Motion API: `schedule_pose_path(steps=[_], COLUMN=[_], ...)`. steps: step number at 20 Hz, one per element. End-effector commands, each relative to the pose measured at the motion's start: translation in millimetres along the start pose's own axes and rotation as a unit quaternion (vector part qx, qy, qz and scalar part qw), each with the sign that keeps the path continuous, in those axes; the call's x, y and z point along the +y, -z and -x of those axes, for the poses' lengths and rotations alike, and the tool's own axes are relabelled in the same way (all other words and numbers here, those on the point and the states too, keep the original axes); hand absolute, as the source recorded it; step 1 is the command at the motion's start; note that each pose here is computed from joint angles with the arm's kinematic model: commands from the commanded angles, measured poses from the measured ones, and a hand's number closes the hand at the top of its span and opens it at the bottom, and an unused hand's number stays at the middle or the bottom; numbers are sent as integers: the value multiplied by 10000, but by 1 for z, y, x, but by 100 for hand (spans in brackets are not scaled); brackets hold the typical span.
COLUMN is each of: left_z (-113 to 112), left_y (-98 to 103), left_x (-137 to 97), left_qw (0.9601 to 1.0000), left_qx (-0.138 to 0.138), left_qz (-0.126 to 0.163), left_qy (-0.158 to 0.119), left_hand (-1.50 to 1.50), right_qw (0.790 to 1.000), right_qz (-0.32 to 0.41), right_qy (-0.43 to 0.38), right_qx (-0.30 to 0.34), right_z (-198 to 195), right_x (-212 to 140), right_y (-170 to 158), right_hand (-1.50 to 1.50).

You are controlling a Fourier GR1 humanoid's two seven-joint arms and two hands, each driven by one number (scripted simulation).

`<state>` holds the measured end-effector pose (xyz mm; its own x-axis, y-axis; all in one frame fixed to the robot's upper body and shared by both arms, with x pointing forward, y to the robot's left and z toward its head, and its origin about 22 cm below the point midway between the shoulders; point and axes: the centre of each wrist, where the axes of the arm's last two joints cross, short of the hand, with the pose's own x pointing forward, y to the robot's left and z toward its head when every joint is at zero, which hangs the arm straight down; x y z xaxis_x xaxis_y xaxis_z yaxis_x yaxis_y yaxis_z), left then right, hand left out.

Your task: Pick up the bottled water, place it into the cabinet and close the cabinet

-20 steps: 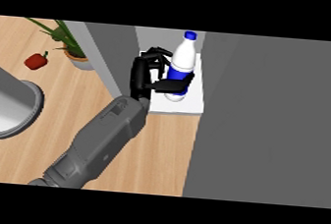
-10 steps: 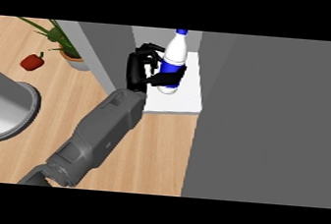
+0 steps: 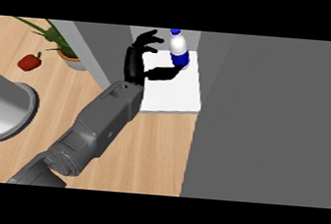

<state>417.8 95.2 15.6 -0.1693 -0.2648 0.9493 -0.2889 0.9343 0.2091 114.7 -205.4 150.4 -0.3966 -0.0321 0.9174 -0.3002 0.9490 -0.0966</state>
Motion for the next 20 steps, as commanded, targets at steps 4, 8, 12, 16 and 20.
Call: schedule_pose_path(steps=[4,8,12,16,20], left_z=[-5,10,2,-18,-25], left_y=[8,-1,6,24,15], left_x=[1,7,4,7,-7], left_qw=[9999,9994,9996,9990,9892], left_qx=[-56,-9,-154,-243,-579], left_qz=[-42,-13,-19,297,792], left_qy=[-90,-339,-232,-240,-1085], left_hand=[-150,-150,-150,-150,-150], right_qw=[9994,9994,9994,9994,9993], right_qz=[-104,-187,-139,-44,-54], right_qy=[317,213,308,341,308], right_qx=[-89,-215,-116,-82,-196], right_z=[-10,-13,-16,-19,-15], right_x=[-1,-4,0,-1,0], right_y=[-3,0,-10,-10,-5], right_hand=[-150,-150,-150,-150,-150])
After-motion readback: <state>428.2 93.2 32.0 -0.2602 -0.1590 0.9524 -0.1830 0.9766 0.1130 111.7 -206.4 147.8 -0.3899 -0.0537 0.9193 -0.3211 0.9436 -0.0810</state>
